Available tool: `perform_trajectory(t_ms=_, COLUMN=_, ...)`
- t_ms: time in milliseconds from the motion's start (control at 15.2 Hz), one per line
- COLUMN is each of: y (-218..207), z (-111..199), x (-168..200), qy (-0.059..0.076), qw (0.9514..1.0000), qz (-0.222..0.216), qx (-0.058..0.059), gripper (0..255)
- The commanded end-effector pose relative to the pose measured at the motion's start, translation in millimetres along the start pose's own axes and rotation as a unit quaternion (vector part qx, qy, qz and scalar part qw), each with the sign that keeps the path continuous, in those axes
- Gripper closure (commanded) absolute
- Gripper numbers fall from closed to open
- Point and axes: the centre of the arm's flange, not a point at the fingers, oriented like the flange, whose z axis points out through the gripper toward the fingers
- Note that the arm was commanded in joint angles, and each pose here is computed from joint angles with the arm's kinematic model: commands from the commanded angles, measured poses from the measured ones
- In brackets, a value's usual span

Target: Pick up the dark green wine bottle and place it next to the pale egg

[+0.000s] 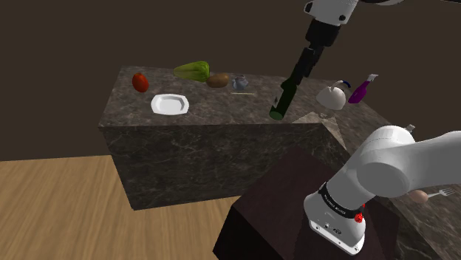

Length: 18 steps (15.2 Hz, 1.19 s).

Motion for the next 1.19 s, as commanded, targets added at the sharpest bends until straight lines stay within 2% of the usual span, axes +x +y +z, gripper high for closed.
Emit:
perform_trajectory(t_ms=0, y=0, z=0, x=0, qy=0.0, qw=1.0, qz=0.0, qx=0.0, gripper=0)
perform_trajectory(t_ms=1122, y=207, z=36, x=53, qy=0.008, qw=0.9997, qz=0.0, qx=-0.023, gripper=0)
